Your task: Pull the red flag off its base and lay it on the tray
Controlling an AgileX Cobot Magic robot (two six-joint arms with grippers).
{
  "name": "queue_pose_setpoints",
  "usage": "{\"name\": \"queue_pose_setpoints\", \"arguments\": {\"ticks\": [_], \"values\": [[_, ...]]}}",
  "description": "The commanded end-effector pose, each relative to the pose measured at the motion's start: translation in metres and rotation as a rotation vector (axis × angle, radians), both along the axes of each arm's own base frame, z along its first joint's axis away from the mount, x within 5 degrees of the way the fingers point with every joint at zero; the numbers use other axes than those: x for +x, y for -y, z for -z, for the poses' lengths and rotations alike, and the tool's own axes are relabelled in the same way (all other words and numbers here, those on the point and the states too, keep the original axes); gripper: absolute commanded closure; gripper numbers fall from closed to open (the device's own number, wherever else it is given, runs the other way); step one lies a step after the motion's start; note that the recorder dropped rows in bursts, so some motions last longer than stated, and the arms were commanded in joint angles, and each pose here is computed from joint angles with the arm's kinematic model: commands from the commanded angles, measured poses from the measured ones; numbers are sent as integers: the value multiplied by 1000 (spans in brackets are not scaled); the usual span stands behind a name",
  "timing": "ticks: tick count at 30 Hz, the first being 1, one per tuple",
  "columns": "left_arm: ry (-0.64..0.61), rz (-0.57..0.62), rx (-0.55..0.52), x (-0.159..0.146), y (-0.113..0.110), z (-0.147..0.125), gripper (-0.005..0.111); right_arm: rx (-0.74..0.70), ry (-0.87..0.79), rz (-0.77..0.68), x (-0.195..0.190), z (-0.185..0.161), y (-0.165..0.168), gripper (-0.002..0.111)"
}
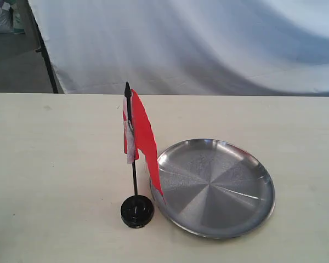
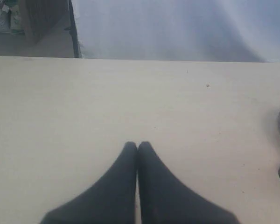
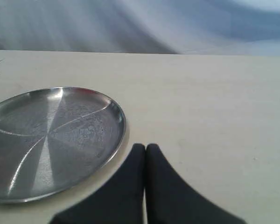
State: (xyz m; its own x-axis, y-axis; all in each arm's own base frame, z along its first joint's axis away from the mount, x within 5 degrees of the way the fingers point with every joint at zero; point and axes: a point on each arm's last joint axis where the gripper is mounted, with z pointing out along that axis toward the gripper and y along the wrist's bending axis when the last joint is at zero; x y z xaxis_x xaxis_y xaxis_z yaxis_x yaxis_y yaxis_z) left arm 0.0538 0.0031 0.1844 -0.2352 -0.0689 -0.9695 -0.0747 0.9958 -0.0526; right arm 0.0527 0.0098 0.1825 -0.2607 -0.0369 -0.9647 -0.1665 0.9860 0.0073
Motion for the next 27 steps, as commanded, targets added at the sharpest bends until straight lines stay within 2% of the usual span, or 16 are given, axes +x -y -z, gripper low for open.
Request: {"name": "queue_pose_setpoints", "arguments": {"ticks": [1, 4, 10, 14, 15, 16, 20, 27], "values": [[5, -1, -2, 0, 0, 0, 107, 2, 12, 6, 0, 0, 0, 109], [5, 0, -10, 0, 0, 0, 107, 11, 78, 10, 1, -6, 0, 109], [5, 0, -10, 0, 0, 0, 107, 51, 337, 26, 3, -30, 2, 109], [5, 0, -10, 0, 0, 0, 107, 212, 541, 38, -1, -50, 4, 109], [5, 0, -10, 0, 0, 0, 107, 327, 558, 34, -2, -53, 4, 109], [5, 0, -10, 0, 0, 0, 107, 394, 550, 31, -2, -53, 4, 109], [5, -1, -6, 0, 0, 0, 107, 854, 376, 38, 0, -46, 3, 109], [5, -1, -6, 0, 0, 0, 107, 887, 374, 36, 0, -47, 3, 109]]}}
